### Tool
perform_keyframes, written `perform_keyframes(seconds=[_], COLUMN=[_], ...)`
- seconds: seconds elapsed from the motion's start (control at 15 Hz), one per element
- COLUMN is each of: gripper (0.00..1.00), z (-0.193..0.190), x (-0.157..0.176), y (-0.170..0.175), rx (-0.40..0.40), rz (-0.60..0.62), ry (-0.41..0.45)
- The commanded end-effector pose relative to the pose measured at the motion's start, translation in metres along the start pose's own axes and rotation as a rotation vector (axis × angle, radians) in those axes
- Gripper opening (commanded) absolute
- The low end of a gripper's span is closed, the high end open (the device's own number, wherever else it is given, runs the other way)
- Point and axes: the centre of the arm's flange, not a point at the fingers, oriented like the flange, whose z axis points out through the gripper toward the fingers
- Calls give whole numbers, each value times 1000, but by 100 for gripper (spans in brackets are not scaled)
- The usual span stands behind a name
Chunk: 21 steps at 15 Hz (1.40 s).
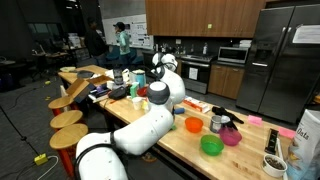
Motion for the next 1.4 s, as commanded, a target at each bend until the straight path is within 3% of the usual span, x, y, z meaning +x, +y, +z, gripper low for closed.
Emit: perform_keyframes(seconds=[0.0, 0.2, 0.47, 0.53, 0.6, 1.0, 1.07, 1.13, 1.33], gripper=[17, 17, 17, 17, 42, 42, 17, 67, 78], z=[-24, -34, -43, -15, -15, -13, -13, -12, -14], x=[-2, -3, -9, 7, 7, 5, 5, 5, 4], y=[-8, -18, -27, -33, -33, -33, -33, -33, -37], rx=[57, 88, 77, 65, 62, 66, 66, 64, 63], rz=[174, 289, 354, 315, 319, 319, 319, 320, 344], ry=[88, 123, 115, 125, 125, 129, 129, 128, 106])
